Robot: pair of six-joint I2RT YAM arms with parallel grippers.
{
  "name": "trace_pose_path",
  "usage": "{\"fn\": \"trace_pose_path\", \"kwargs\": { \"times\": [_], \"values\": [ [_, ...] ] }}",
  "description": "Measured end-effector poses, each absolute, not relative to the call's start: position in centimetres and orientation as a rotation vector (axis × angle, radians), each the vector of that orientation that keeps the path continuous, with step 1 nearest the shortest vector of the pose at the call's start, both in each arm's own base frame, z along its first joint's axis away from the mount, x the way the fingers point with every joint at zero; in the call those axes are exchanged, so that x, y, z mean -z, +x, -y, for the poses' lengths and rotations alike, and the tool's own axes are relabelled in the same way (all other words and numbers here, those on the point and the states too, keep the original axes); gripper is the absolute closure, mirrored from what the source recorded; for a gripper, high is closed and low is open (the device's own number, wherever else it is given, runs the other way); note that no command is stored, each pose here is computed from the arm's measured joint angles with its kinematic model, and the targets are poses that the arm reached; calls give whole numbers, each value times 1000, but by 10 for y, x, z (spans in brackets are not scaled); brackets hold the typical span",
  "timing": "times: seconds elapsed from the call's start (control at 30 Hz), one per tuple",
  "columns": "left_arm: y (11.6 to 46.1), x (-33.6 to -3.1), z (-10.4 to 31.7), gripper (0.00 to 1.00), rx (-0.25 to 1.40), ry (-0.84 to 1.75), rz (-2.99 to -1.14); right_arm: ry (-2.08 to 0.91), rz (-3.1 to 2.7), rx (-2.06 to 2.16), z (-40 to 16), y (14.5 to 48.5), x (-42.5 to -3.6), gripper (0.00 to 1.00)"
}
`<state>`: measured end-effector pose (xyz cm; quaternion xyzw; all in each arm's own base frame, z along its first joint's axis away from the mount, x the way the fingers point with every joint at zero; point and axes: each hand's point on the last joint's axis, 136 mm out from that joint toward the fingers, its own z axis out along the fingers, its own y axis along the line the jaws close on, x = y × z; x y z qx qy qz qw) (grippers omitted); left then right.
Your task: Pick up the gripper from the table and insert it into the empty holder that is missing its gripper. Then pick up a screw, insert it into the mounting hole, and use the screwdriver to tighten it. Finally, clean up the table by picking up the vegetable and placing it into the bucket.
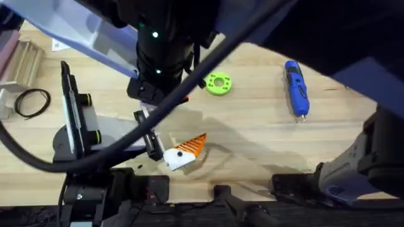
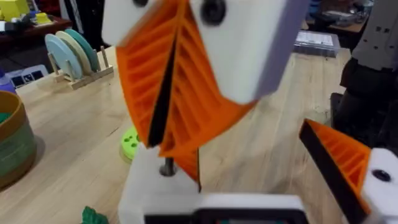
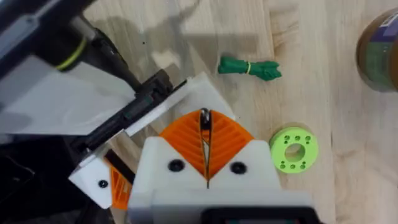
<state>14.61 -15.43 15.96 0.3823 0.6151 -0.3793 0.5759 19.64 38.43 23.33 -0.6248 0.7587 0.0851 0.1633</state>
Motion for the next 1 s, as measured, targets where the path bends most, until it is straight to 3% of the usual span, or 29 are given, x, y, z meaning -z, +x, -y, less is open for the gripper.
{"fn": "trace_pose_path", "kwargs": {
  "times": [1.0],
  "values": [
    [146,-160,154,14,896,888,-1447,-1809,-2191,-222,-389,199,-216,996]
  ]
}}
